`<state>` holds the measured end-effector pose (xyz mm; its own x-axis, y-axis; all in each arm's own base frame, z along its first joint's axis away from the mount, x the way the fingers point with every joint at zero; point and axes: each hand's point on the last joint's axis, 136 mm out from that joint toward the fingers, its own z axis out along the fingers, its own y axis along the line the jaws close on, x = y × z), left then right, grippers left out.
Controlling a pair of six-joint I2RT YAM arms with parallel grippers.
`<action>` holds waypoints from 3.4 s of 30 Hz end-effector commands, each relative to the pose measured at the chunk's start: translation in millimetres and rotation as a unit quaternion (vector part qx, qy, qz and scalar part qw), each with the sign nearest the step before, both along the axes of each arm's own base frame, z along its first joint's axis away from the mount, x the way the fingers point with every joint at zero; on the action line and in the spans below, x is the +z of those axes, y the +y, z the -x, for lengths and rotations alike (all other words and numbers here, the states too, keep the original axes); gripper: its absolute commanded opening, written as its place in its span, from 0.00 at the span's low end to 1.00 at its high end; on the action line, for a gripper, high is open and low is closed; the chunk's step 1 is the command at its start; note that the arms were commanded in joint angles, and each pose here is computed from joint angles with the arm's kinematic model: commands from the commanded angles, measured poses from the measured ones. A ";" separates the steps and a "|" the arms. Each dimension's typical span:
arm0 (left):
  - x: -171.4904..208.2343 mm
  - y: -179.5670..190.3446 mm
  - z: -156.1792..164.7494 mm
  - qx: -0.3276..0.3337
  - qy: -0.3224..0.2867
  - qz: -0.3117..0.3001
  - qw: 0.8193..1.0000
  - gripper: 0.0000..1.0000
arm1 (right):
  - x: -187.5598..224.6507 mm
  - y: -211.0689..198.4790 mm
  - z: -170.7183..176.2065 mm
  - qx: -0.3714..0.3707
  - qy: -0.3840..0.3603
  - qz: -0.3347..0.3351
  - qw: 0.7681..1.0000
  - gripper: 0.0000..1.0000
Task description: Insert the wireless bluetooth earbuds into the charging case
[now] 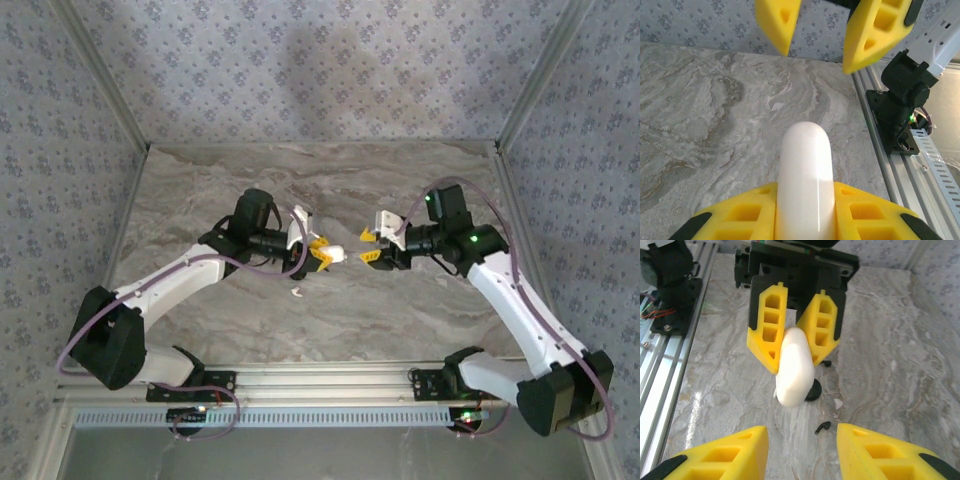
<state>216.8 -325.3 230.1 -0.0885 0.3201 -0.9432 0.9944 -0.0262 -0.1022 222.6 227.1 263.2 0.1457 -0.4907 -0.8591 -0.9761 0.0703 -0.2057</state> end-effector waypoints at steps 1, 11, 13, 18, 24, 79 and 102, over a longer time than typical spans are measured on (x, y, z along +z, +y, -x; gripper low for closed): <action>19.1 -3.0 8.7 -0.032 -0.026 0.016 0.999 0.23 | 3.1 12.8 7.8 0.044 -0.007 0.006 0.999 0.42; 21.1 -4.1 14.2 -0.041 -0.027 0.021 0.999 0.23 | -10.8 35.2 9.8 0.085 0.022 0.014 0.996 0.42; 22.0 -4.2 14.4 -0.042 -0.030 0.022 0.998 0.22 | -12.2 38.6 9.5 0.091 0.026 0.013 0.995 0.42; 22.6 -4.3 15.8 -0.044 -0.032 0.022 0.998 0.23 | -11.1 44.4 7.8 0.100 0.027 0.004 0.995 0.36; 22.7 -3.5 15.9 -0.042 -0.034 0.022 0.998 0.23 | -11.5 45.7 7.8 0.102 0.033 0.002 0.994 0.25; 45.4 0.7 22.6 -0.039 -0.031 0.071 0.996 0.17 | 10.0 23.8 -4.2 0.073 0.067 -0.080 0.992 0.27; 30.3 6.0 9.4 0.006 -0.076 0.029 0.997 0.14 | 13.9 39.3 -18.9 0.002 0.078 -0.049 0.996 0.45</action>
<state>215.6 -319.5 253.0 0.0133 0.2744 -0.9615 0.9998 0.0090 0.0164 229.4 264.5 267.0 0.0440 -0.3973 -0.9166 -0.9982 0.0199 -0.0565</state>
